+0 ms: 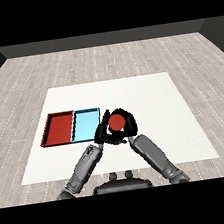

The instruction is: Pick the red can and put it in the red box

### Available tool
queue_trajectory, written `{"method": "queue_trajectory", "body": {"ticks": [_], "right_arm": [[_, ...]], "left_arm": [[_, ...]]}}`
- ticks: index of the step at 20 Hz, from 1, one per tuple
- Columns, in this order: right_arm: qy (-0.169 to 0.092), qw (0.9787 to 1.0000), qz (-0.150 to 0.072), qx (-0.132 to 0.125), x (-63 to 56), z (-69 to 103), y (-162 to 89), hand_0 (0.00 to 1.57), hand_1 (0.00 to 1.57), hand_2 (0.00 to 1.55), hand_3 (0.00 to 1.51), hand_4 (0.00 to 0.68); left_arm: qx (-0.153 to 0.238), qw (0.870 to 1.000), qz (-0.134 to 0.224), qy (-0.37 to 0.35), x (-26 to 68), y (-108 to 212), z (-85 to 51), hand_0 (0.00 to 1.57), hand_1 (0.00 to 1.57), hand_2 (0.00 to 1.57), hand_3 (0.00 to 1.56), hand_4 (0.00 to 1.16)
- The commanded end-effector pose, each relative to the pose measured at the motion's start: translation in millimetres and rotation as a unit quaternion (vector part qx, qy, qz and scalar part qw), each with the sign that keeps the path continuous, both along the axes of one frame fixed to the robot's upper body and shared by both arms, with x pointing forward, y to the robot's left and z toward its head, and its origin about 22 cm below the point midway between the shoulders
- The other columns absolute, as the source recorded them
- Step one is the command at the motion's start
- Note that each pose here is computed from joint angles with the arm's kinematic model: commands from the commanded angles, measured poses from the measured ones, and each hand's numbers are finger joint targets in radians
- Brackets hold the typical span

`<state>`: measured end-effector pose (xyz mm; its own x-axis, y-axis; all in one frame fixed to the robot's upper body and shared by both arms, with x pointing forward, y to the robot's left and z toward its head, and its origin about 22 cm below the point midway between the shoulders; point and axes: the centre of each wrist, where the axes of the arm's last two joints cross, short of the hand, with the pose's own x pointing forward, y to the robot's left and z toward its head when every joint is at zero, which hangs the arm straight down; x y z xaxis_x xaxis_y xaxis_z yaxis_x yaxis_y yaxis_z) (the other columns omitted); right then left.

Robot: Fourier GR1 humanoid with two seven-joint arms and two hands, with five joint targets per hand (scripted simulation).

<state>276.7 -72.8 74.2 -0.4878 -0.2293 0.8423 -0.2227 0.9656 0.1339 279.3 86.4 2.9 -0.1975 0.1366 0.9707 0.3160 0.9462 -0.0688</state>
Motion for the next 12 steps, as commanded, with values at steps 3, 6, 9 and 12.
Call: {"method": "queue_trajectory", "body": {"ticks": [3, 6, 9, 12], "right_arm": [[-0.008, 0.9999, 0.008, 0.006, 16.6, -0.5, 14, 1.53, 1.53, 1.46, 1.42, 0.659], [0.002, 1.0000, 0.004, 0.002, -6.7, 0.7, 19, 1.52, 1.52, 1.45, 1.40, 0.648], [-0.008, 0.9999, 0.010, -0.006, -5.9, 18.6, 19, 1.51, 1.51, 1.46, 1.41, 0.639], [0.005, 1.0000, 0.002, -0.005, -5.4, 4.7, 15, 1.53, 1.53, 1.47, 1.41, 0.649]], "left_arm": [[-0.012, 1.000, -0.003, 0.008, -9.3, -17, -0.5, 0.00, 0.00, 0.00, 0.00, 0.00], [-0.008, 1.000, -0.016, -0.002, 12.9, -9, 12.1, 0.00, 0.00, 0.00, 0.00, 0.00], [-0.018, 1.000, -0.015, 0.004, -17.6, -24, 0.8, 0.00, 0.00, 0.00, 0.00, 0.00], [-0.001, 0.997, 0.072, 0.002, -0.6, -9, -8.5, 0.00, 0.00, 0.00, 0.00, 0.82]]}}
